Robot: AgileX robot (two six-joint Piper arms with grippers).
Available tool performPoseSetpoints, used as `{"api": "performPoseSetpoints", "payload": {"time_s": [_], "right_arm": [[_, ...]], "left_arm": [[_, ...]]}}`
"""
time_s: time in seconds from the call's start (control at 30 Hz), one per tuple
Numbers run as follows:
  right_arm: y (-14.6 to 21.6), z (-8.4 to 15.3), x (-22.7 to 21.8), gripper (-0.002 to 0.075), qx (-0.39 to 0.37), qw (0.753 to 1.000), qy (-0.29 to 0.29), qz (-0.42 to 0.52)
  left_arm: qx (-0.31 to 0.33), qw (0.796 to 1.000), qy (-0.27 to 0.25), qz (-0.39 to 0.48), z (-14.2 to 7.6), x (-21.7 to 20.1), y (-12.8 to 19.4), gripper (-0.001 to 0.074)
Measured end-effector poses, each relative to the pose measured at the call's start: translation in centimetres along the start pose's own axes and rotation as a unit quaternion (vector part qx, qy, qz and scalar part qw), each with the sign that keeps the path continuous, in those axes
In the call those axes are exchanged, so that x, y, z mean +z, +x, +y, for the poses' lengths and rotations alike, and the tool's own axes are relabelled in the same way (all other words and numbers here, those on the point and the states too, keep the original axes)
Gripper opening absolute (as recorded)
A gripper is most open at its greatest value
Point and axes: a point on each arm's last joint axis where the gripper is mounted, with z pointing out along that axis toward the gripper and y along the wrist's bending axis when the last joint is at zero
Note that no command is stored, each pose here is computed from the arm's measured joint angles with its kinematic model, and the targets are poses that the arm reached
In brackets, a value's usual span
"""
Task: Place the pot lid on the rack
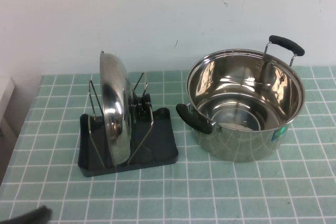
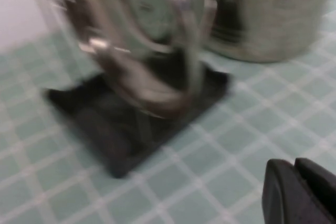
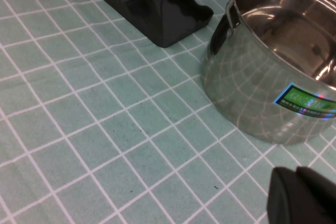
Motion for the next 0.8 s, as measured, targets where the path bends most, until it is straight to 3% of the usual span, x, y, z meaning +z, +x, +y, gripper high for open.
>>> {"api": "performPoseSetpoints", "payload": {"time_s": [0.13,0.33,0.8], "right_arm": [[0.0,0.0,0.0,-0.0001,0.0,1.0,0.0,0.001],[0.0,0.0,0.0,-0.0001,0.0,1.0,0.0,0.001],[0.1,0.0,0.0,-0.0001,0.001,1.0,-0.002,0.005]], "left_arm": [[-0.022,0.995,-0.087,-0.043,1.2,-0.3,1.4,-0.0001],[-0.054,0.984,-0.161,-0.058,1.8,-0.5,4.8,-0.0001],[-0.12,0.978,-0.165,-0.04,1.7,-0.5,6.2,-0.0001]]}}
